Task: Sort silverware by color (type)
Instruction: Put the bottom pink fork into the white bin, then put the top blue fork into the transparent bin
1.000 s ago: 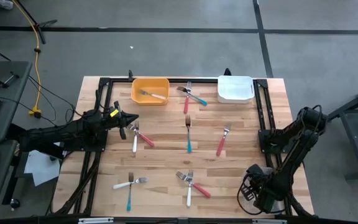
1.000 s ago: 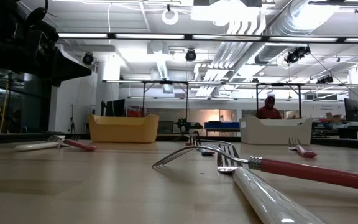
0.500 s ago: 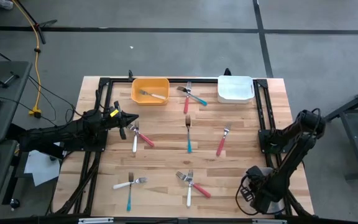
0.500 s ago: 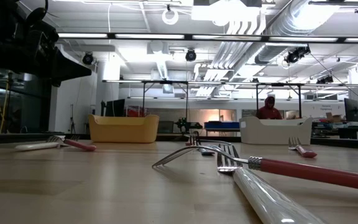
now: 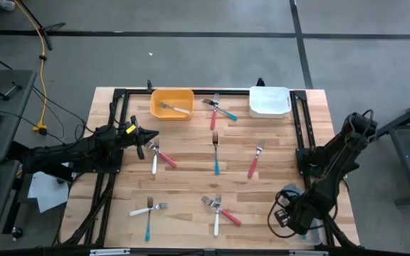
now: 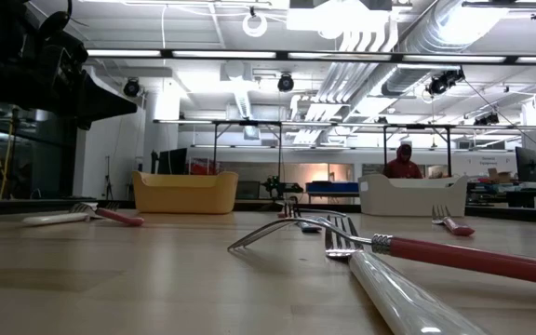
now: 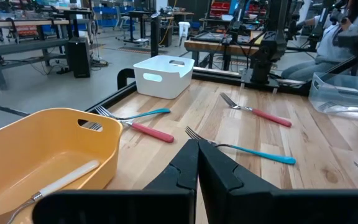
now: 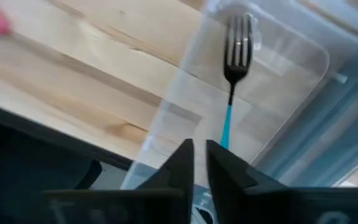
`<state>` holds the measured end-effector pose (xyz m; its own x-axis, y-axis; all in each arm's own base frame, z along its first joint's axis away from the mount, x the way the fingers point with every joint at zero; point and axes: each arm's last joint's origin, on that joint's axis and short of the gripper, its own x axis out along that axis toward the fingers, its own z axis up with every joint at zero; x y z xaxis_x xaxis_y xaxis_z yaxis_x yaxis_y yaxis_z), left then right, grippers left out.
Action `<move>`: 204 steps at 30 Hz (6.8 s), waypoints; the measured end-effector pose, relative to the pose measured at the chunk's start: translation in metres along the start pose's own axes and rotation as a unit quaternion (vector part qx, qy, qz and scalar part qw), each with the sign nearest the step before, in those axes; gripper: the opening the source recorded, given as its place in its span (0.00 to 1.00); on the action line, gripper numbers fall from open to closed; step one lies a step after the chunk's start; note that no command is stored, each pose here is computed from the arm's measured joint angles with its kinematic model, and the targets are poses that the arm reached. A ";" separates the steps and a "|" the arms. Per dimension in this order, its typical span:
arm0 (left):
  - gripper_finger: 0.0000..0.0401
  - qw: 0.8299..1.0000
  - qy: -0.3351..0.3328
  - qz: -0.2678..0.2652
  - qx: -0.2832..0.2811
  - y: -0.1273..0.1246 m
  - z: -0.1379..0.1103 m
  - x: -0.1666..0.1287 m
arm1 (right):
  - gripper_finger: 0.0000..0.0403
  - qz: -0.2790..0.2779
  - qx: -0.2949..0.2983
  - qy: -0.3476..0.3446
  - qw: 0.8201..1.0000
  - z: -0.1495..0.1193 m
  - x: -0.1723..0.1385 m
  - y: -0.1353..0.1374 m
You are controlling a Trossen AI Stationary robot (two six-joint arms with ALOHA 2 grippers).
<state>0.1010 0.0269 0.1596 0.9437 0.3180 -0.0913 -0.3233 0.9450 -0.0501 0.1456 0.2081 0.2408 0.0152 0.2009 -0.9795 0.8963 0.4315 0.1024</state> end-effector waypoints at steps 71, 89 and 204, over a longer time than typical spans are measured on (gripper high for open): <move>0.00 1.000 0.000 0.000 0.000 0.000 0.000 0.000 | 0.41 0.100 -0.285 -0.172 0.938 0.131 0.083 0.195; 0.00 1.000 0.000 0.000 0.000 0.000 0.000 0.000 | 0.19 0.092 -0.261 -0.163 0.947 0.134 0.101 0.197; 0.00 1.000 0.000 0.000 0.000 0.000 0.000 0.000 | 0.13 -0.245 -0.380 -0.142 0.881 0.423 -0.081 -0.111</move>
<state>0.1010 0.0268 0.1595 0.9437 0.3178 -0.0916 -0.3230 0.9451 -0.0495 0.2324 -0.2279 0.2352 -0.0830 -0.3548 -0.9313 0.2731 0.8906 -0.3636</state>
